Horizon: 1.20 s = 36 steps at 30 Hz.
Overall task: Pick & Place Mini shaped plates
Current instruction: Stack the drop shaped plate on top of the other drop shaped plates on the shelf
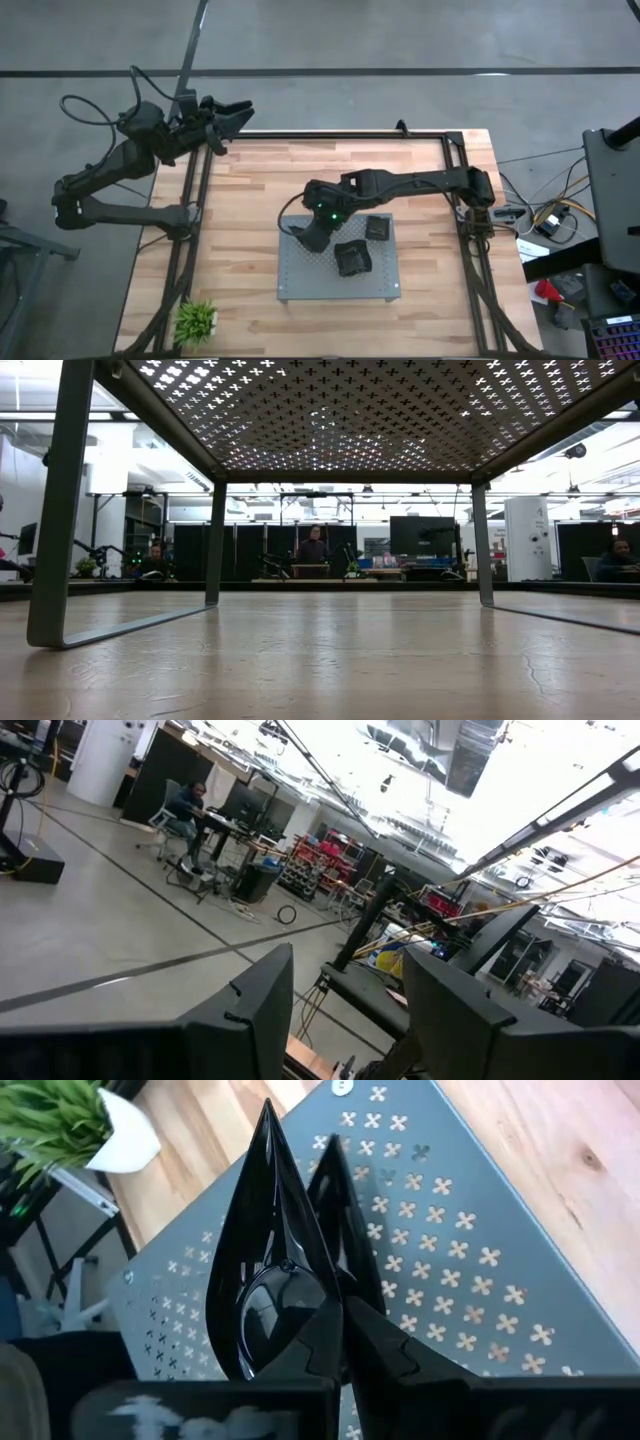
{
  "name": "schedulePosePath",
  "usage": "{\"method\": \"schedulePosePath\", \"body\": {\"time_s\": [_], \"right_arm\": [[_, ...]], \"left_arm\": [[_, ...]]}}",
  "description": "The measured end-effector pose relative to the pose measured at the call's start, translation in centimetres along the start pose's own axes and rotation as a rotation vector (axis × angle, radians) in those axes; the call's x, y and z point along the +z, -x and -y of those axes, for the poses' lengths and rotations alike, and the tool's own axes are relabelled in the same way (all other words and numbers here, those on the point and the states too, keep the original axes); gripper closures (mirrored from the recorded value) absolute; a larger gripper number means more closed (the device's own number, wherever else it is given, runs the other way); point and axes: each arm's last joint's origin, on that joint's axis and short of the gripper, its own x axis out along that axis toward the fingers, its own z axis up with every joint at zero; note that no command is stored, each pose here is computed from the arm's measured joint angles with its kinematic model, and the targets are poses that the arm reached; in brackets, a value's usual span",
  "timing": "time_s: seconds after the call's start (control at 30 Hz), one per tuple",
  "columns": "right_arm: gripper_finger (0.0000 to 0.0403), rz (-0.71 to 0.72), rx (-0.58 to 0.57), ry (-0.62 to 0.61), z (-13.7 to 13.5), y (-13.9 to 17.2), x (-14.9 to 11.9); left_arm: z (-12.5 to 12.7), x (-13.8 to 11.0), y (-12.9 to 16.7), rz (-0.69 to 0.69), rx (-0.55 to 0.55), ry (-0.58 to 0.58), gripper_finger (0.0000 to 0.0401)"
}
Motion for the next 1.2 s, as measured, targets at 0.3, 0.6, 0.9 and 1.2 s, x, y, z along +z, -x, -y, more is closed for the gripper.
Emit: {"method": "schedulePosePath", "body": {"time_s": [0.3,0.6,0.9,1.2], "right_arm": [[0.0394,0.007,-0.03,-0.028,0.1,-0.1,-0.2],[0.0394,-0.003,-0.041,-0.055,-0.3,-0.2,-0.7],[0.0394,0.041,-0.099,-0.076,-0.3,-0.2,-0.9],[0.0376,0.029,-0.087,-0.074,-0.6,-0.3,-1.1]], "left_arm": [[0.0,0.0,0.0,-0.008,-0.016,0.006,0.022],[0.1,0.1,0.1,-0.006,-0.019,0.012,0.022],[0.1,0.0,0.1,-0.007,-0.019,0.015,0.022],[0.0,-0.1,0.1,-0.021,-0.014,0.013,0.022]]}}
